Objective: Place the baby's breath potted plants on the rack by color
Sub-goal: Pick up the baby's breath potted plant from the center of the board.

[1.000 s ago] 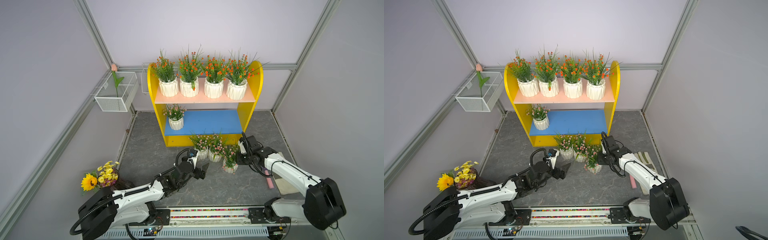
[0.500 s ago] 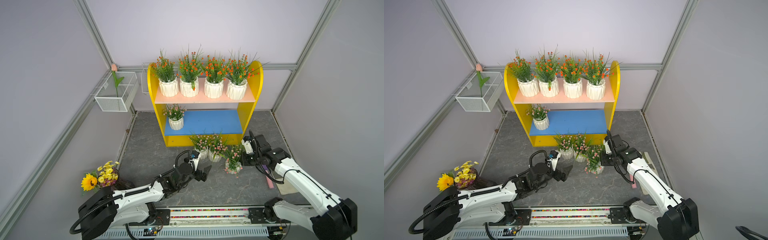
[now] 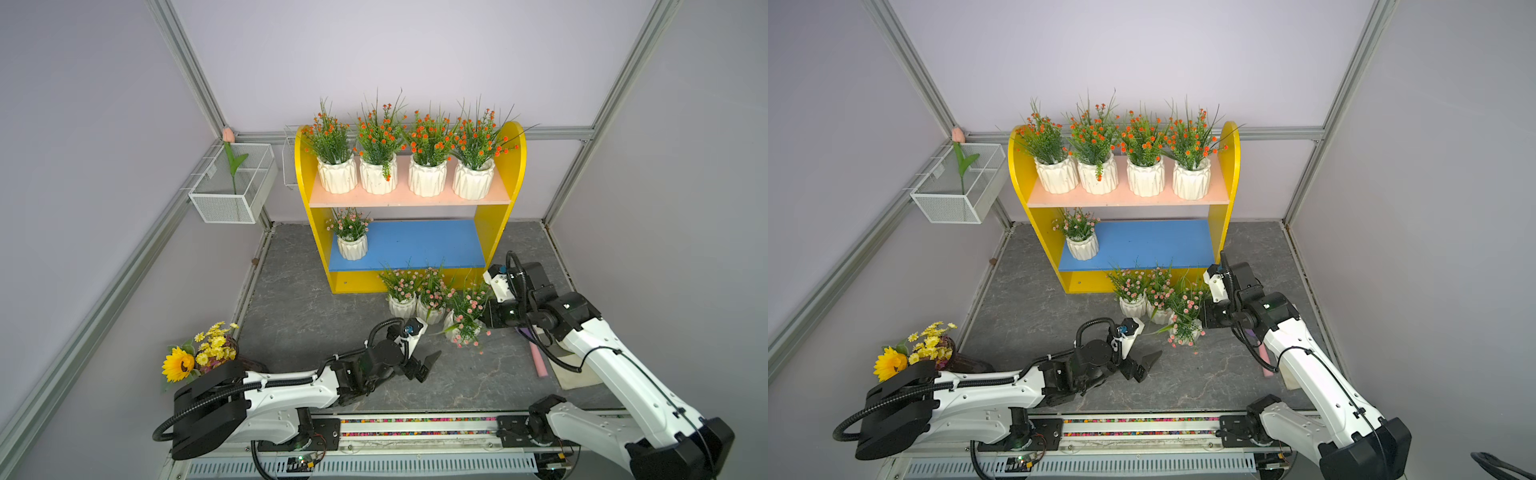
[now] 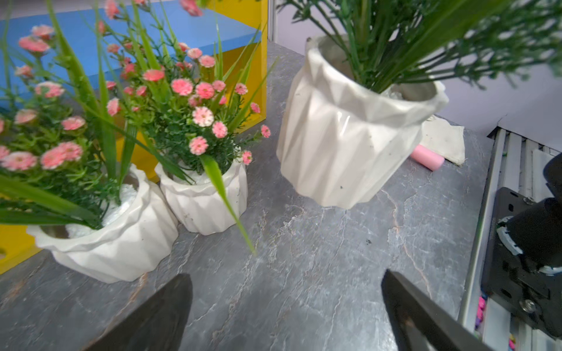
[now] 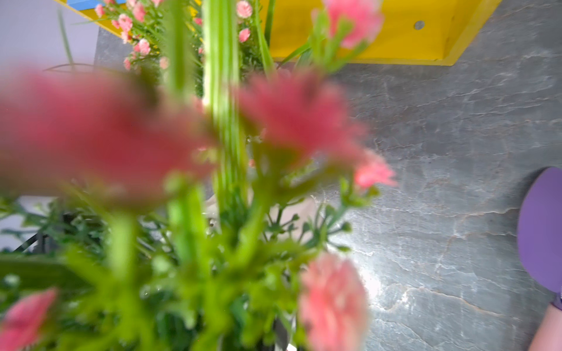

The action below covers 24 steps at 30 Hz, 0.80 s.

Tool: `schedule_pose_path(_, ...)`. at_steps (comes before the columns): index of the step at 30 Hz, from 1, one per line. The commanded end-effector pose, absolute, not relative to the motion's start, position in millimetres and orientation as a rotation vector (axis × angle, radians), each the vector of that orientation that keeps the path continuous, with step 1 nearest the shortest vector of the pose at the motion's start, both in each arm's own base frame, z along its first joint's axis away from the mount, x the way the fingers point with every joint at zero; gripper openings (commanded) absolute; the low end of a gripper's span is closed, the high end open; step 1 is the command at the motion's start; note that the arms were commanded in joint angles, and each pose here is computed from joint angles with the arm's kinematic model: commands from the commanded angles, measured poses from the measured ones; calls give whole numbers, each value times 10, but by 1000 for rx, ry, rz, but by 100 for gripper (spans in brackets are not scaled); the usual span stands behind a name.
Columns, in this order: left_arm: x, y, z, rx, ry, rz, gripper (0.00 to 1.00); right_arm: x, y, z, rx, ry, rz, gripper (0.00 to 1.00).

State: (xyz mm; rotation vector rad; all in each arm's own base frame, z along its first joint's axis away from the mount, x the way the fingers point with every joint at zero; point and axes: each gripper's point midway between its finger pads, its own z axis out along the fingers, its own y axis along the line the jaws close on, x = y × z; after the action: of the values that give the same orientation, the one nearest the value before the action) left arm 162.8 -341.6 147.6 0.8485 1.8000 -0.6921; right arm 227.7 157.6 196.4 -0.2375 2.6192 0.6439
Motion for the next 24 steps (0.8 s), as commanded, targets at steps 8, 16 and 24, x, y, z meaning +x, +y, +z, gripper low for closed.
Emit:
schedule_pose_path(8, 1541, -3862, 1840, 872, 1663, -762, 100, 2136, 1899, 2191, -324, 2533, 821, 11)
schedule_pose_path(16, 1488, -4009, 1885, 896, 1633, -794, 100, 1990, 2084, 2208, -363, 2521, 921, 11)
schedule_pose_path(24, 1504, -4074, 1861, 880, 1631, -775, 100, 1867, 2238, 2277, -396, 2494, 1054, 11)
